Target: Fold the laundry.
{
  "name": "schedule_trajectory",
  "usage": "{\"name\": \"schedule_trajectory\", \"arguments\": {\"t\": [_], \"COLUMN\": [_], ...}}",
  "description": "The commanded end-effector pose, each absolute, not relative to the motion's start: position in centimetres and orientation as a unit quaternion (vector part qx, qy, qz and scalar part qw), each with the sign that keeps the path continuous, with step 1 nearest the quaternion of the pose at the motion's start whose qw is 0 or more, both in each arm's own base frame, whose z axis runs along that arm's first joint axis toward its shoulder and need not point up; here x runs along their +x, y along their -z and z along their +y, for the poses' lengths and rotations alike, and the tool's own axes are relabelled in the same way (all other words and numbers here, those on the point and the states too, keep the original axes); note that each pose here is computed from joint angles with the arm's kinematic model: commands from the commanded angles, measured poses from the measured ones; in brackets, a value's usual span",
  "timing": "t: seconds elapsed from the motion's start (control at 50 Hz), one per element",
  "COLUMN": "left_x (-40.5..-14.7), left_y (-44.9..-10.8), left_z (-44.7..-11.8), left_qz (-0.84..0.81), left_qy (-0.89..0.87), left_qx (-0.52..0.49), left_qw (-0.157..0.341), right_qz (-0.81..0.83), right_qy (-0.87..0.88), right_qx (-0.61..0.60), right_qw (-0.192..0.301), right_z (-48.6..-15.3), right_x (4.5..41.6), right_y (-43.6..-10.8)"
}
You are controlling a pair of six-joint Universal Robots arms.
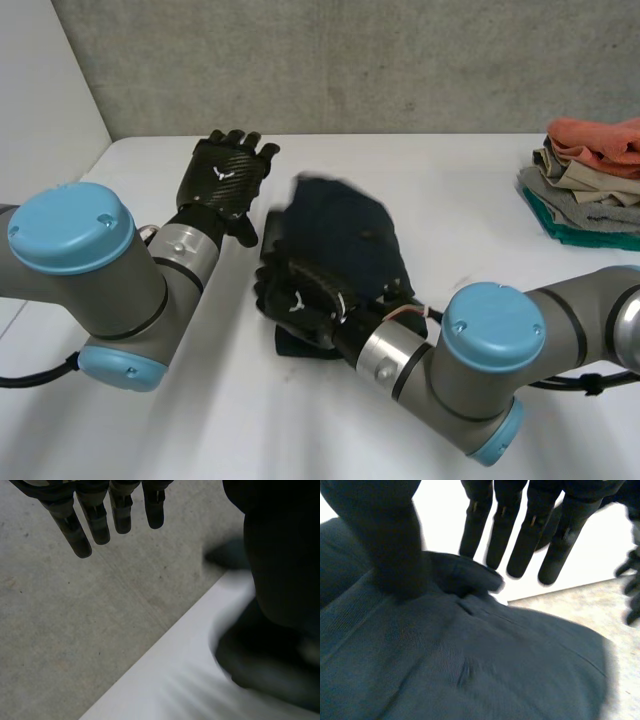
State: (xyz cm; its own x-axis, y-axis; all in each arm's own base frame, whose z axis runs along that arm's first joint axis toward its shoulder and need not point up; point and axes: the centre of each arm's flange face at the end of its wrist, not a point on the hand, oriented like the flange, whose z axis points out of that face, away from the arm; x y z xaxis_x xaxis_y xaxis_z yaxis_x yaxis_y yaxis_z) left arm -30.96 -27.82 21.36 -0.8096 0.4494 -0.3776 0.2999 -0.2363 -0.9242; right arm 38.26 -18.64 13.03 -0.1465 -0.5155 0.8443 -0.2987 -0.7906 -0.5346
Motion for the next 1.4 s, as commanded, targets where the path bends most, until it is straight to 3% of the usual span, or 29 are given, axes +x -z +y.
{"name": "schedule_trajectory", "arguments": {"t": [0.02,0.08,0.16,0.26,0.36,0.58,0.68,0.74,0.82,0.86,0.98,1.08,1.16,1.26,1.32,1.4], "left_x": [-31.4,-31.8,-32.8,-35.5,-36.9,-35.7,-35.2,-34.8,-34.6,-34.8,-35.5,-35.8,-36.0,-36.1,-36.2,-36.5], "left_y": [-22.6,-24.0,-25.0,-23.5,-19.6,-13.9,-12.0,-11.6,-12.9,-14.3,-20.8,-24.7,-26.5,-29.1,-29.5,-29.2], "left_z": [-28.3,-28.8,-29.1,-27.9,-26.3,-25.5,-25.4,-25.4,-26.1,-26.2,-26.1,-26.3,-26.4,-25.6,-25.3,-25.0], "left_qz": [-0.604,-0.595,-0.589,-0.603,-0.658,-0.739,-0.754,-0.758,-0.752,-0.742,-0.688,-0.638,-0.605,-0.589,-0.587,-0.587], "left_qy": [-0.741,-0.754,-0.762,-0.739,-0.674,-0.585,-0.547,-0.536,-0.550,-0.565,-0.626,-0.656,-0.657,-0.617,-0.592,-0.582], "left_qx": [-0.288,-0.266,-0.247,-0.261,-0.298,-0.322,-0.358,-0.370,-0.361,-0.358,-0.355,-0.375,-0.400,-0.413,-0.417,-0.420], "left_qw": [0.061,0.077,0.107,0.150,0.152,0.086,0.056,0.042,0.043,0.046,0.092,0.150,0.205,0.319,0.362,0.375], "right_qz": [0.397,0.485,0.587,0.667,0.724,0.761,0.764,0.763,0.747,0.740,0.692,0.660,0.643,0.626,0.619,0.612], "right_qy": [0.712,0.732,0.712,0.664,0.599,0.512,0.501,0.505,0.528,0.536,0.602,0.633,0.629,0.623,0.624,0.636], "right_qx": [-0.571,-0.460,-0.334,-0.285,-0.296,-0.335,-0.360,-0.378,-0.401,-0.404,-0.397,-0.402,-0.431,-0.457,-0.464,-0.459], "right_qw": [0.098,0.133,0.191,0.179,0.172,0.216,0.189,0.142,0.060,0.042,0.036,0.050,0.080,0.109,0.111,0.101], "right_z": [-20.4,-22.6,-24.3,-27.3,-29.4,-30.6,-30.7,-31.0,-31.6,-31.5,-29.4,-26.1,-21.3,-18.0,-17.7,-18.7], "right_x": [36.3,34.1,31.8,28.8,29.4,31.2,31.1,30.7,29.9,29.6,30.2,30.3,30.7,30.7,31.1,31.6], "right_y": [-17.1,-20.6,-22.3,-22.3,-19.8,-14.7,-12.8,-12.1,-13.2,-13.9,-18.1,-18.5,-16.5,-13.4,-11.7,-10.5]}}
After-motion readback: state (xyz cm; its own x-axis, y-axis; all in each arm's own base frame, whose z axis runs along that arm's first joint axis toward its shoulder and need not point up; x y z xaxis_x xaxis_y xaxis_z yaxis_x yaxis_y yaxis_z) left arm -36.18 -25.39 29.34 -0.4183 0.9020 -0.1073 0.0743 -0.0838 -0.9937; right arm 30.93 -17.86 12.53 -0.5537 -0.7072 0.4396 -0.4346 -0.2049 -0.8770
